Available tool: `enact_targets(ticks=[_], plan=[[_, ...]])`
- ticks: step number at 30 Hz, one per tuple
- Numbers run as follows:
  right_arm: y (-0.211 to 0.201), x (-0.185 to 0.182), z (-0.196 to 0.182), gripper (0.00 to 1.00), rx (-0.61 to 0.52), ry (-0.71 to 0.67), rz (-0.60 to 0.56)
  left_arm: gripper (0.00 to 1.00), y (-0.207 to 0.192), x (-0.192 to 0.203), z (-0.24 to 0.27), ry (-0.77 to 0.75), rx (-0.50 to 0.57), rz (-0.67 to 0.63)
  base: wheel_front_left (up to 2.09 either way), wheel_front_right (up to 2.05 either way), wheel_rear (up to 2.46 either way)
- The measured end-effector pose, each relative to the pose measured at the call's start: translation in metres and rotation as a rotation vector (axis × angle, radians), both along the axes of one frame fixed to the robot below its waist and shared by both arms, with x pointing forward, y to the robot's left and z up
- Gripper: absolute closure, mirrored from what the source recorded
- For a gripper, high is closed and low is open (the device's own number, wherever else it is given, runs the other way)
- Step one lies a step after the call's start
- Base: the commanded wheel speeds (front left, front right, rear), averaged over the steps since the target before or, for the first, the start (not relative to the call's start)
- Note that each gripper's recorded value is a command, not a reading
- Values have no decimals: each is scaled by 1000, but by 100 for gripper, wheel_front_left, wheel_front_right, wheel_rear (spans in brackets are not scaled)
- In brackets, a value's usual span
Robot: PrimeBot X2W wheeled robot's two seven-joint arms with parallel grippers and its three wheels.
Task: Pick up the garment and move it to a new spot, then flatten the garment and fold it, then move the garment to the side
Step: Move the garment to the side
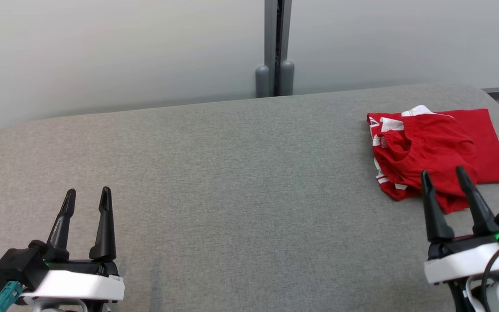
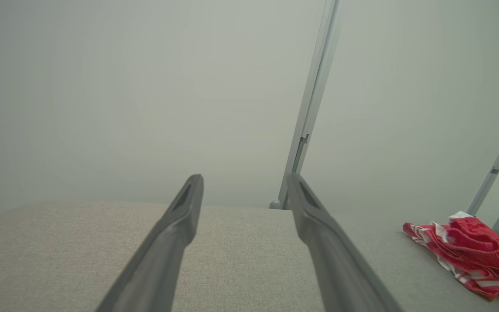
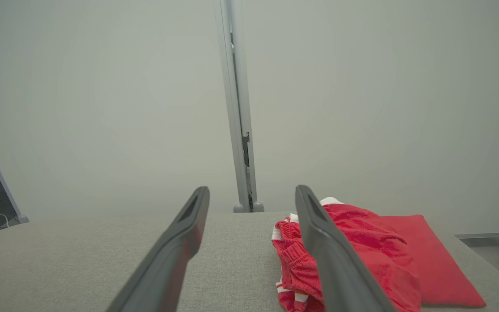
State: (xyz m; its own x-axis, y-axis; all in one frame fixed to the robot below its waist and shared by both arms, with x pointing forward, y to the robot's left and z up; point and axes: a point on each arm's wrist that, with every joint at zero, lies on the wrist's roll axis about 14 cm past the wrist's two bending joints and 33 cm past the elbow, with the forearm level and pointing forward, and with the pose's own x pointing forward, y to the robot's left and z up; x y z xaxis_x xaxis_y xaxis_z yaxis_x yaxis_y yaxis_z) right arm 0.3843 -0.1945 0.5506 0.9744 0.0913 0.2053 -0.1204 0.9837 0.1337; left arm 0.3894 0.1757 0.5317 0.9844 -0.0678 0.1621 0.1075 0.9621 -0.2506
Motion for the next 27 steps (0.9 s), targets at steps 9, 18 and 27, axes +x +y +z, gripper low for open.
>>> enact_targets(ticks=[9,18,27], plan=[[33,-13,-8,0,15,12,66,0,14,-17,-4,8,20,47,0,0,0],[43,-16,-14,0,22,26,64,0,19,-27,-17,45,33,65,0,0,0],[46,-17,-17,0,35,32,62,0,10,-27,-24,65,65,37,0,0,0]])
